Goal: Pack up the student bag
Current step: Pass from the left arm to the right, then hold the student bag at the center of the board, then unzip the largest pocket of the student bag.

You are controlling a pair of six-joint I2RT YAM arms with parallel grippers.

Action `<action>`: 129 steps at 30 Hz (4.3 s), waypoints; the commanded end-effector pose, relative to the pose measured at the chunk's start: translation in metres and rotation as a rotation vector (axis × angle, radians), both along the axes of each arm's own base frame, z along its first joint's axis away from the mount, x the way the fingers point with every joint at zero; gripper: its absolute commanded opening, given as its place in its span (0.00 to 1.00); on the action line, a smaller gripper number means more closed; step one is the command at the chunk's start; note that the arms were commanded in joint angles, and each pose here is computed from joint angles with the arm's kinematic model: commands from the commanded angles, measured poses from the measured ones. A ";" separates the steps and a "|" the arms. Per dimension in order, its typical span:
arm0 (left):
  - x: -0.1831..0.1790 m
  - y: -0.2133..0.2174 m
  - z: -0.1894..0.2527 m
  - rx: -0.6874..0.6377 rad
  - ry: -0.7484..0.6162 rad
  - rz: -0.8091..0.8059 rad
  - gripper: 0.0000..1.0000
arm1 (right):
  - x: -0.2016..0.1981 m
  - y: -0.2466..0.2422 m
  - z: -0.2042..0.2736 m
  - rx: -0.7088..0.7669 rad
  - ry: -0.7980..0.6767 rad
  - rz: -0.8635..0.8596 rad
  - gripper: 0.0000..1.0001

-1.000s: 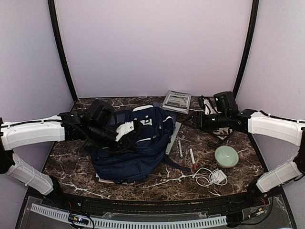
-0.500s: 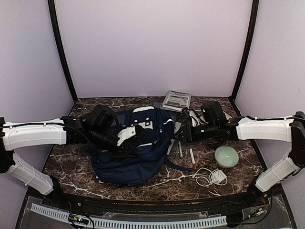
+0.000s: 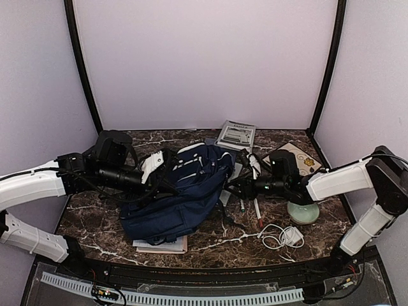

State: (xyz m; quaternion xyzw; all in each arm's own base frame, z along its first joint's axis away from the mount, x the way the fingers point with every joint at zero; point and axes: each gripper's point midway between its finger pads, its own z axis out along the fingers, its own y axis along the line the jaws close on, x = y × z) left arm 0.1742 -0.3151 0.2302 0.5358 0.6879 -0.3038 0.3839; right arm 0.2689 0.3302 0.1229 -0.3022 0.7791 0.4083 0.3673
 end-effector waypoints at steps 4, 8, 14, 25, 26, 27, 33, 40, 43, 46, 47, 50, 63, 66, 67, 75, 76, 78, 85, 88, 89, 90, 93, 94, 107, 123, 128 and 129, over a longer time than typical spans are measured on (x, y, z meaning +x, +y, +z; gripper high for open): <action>0.001 -0.008 0.032 -0.100 -0.066 -0.010 0.00 | 0.008 0.024 0.051 0.162 -0.200 0.062 0.47; 0.004 -0.010 0.031 -0.107 -0.075 -0.004 0.00 | 0.006 0.025 0.045 0.158 -0.170 0.070 0.46; 0.006 -0.013 0.031 -0.112 -0.082 -0.006 0.00 | 0.005 0.034 0.033 0.174 -0.111 0.098 0.32; 0.002 -0.008 0.027 -0.115 -0.086 -0.011 0.00 | 0.001 0.025 0.042 0.192 -0.116 0.068 0.00; 0.001 -0.007 0.026 -0.113 -0.088 -0.014 0.00 | 0.004 0.023 0.050 0.178 -0.138 0.051 0.00; 0.000 -0.006 0.025 -0.111 -0.089 -0.017 0.00 | 0.011 0.022 0.059 0.151 -0.171 0.030 0.00; -0.009 0.002 0.050 -0.191 -0.168 -0.032 0.00 | 0.090 0.040 0.151 -0.093 -0.396 -0.097 0.00; -0.011 0.004 0.113 -0.379 -0.364 -0.037 0.00 | 0.105 0.080 0.323 0.058 -0.673 -0.065 0.00; -0.015 -0.012 0.105 -0.355 -0.329 -0.115 0.01 | 0.088 0.093 0.338 0.098 -0.723 0.013 0.00; -0.044 -0.035 0.076 -0.260 -0.300 -0.289 0.47 | 0.075 0.092 0.332 0.083 -0.749 0.077 0.00; -0.058 -0.037 0.071 -0.233 -0.312 -0.355 0.57 | 0.071 0.090 0.325 0.058 -0.769 0.096 0.00; -0.084 -0.027 0.084 -0.240 -0.373 -0.472 0.74 | 0.057 0.080 0.302 -0.045 -0.843 0.175 0.00; 0.009 0.012 0.173 -0.013 -0.692 0.035 0.97 | -0.013 0.070 0.273 -0.340 -1.225 0.378 0.00; 0.021 0.013 0.197 0.046 -0.780 0.050 0.99 | -0.033 0.072 0.270 -0.396 -1.359 0.381 0.00; 0.022 0.009 0.194 0.081 -0.792 0.014 0.99 | -0.038 0.073 0.276 -0.387 -1.395 0.363 0.00; 0.047 -0.014 0.114 0.406 -0.621 -0.200 0.98 | -0.066 0.074 0.282 -0.463 -1.563 0.356 0.00; 0.049 -0.012 0.112 0.404 -0.599 -0.207 0.97 | -0.067 0.072 0.284 -0.463 -1.575 0.348 0.00; 0.045 -0.008 0.108 0.372 -0.548 -0.241 0.96 | -0.069 0.068 0.287 -0.454 -1.581 0.329 0.00; 0.050 -0.005 0.095 0.361 -0.472 -0.185 0.02 | -0.066 0.061 0.288 -0.456 -1.609 0.265 0.00; 0.052 -0.001 0.111 0.292 -0.502 -0.120 0.00 | -0.060 0.054 0.290 -0.476 -1.602 0.205 0.00; 0.052 0.003 0.111 0.279 -0.508 -0.099 0.00 | -0.057 0.049 0.290 -0.493 -1.598 0.177 0.00; 0.054 0.008 0.115 0.260 -0.520 -0.067 0.00 | -0.051 0.042 0.289 -0.524 -1.587 0.138 0.00; 0.063 0.026 0.126 0.217 -0.544 0.051 0.00 | -0.036 0.018 0.281 -0.591 -1.545 0.028 0.00; 0.068 0.033 0.130 0.209 -0.553 0.094 0.00 | -0.033 0.008 0.277 -0.604 -1.527 -0.005 0.00; 0.101 0.115 0.190 0.008 -0.577 0.533 0.00 | -0.011 -0.104 0.219 -0.680 -1.262 -0.334 0.00; 0.032 0.076 0.152 -0.155 -0.395 0.148 0.27 | 0.025 -0.043 0.295 -0.455 -1.370 -0.345 0.00; 0.006 0.074 0.173 -0.209 -0.425 0.033 0.70 | 0.031 -0.004 0.365 -0.351 -1.497 -0.312 0.00; 0.001 0.075 0.183 -0.231 -0.447 0.026 0.71 | 0.033 0.002 0.375 -0.342 -1.517 -0.305 0.00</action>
